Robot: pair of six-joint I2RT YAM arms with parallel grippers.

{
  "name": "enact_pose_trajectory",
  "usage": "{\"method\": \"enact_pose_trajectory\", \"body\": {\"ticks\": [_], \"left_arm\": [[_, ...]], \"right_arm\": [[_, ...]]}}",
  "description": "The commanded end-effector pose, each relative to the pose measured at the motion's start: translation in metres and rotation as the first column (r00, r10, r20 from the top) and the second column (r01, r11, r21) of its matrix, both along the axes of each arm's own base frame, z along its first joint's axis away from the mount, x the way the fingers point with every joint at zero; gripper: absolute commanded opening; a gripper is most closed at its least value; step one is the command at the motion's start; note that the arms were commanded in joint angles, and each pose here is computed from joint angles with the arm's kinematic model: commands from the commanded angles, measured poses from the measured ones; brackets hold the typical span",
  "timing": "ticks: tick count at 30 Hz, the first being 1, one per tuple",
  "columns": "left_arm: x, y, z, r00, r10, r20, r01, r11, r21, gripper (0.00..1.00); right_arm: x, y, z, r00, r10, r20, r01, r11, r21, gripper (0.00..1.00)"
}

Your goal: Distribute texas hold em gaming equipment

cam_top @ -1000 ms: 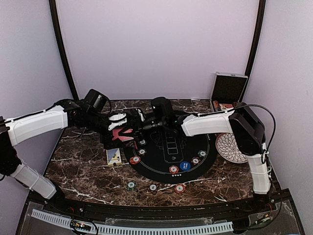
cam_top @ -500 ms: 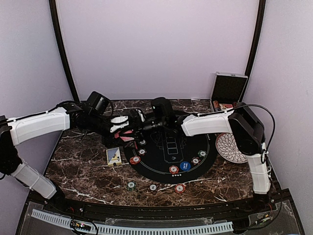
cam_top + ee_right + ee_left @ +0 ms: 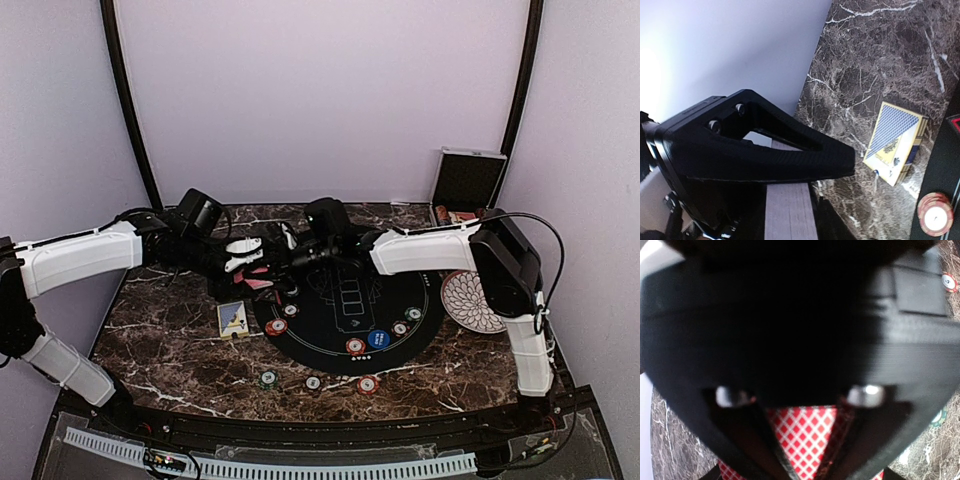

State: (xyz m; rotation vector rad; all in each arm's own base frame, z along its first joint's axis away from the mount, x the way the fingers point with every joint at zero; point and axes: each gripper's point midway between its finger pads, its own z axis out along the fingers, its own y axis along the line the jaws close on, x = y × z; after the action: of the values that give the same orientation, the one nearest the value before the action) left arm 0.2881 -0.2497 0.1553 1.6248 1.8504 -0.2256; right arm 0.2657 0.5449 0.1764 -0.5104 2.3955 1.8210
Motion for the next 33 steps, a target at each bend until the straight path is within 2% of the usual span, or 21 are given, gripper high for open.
{"method": "enact_pose_trajectory", "body": {"ticks": [1,5,11,33], "left_arm": [[-0.007,-0.001,0.024,1.0,0.002,-0.003,-0.002,0.998,-0.058,0.43],[-0.011,0.001,0.021,1.0,0.002,-0.019,-0.003,0.999,-0.048,0.4],[-0.01,0.004,0.016,1.0,0.013,-0.023,-0.014,1.0,-0.022,0.4],[-0.014,0.012,0.015,0.999,0.04,-0.028,-0.04,0.999,-0.009,0.37]], "right_arm": [[0.008,-0.005,0.001,0.999,-0.038,0.015,0.039,0.999,-0.032,0.44],[0.008,-0.004,0.001,0.999,-0.039,0.015,0.04,0.998,-0.04,0.54],[0.01,-0.005,-0.001,0.999,-0.046,0.017,0.047,0.997,-0.058,0.58],[0.013,-0.032,-0.005,0.996,-0.073,0.047,0.079,0.988,-0.132,0.51]]}}
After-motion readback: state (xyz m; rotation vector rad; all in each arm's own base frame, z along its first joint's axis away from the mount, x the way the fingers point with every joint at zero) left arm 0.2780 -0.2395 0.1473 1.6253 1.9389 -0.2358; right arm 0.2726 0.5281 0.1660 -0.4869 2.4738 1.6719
